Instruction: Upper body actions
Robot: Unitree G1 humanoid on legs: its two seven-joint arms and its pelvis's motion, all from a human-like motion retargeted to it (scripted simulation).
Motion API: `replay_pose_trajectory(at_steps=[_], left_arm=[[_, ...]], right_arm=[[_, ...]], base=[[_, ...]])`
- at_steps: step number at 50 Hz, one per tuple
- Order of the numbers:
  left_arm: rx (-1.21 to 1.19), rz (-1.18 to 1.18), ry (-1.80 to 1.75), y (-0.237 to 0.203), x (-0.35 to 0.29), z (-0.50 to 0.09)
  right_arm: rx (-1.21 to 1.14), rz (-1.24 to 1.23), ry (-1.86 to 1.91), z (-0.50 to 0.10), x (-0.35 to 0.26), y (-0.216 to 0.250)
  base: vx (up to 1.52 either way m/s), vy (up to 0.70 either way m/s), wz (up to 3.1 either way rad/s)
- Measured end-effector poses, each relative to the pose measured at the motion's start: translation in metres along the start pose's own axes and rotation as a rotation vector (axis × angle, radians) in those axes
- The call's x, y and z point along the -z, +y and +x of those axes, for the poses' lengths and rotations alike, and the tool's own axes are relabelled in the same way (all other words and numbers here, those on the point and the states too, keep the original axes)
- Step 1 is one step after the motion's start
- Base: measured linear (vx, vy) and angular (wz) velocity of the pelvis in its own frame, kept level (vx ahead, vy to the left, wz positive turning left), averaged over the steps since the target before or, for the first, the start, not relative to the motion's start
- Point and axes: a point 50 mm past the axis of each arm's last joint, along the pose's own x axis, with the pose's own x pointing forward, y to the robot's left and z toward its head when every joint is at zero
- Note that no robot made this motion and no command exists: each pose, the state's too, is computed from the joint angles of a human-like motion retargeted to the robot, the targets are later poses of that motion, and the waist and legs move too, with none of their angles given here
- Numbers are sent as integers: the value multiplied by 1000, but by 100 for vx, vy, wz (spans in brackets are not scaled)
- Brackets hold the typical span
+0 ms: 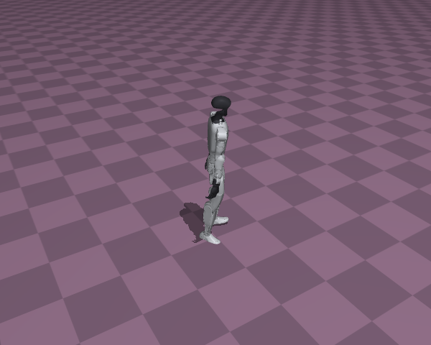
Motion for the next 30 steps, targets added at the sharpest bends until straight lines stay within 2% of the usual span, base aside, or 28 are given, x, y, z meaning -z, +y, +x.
replay_pose_trajectory(at_steps=[12, 23, 30], left_arm=[[-70, -63, 69, 25, 14, -1], [-125, -164, 99, 35, 10, -4], [-66, -194, 229, 20, 47, -2]], right_arm=[[50, 46, -29, -2, -8, -18], [81, 87, -146, -8, -38, -34], [101, 29, -223, -17, -64, -43]], base=[[-49, 4, 178], [-36, -31, 168], [-4, -20, 100]])
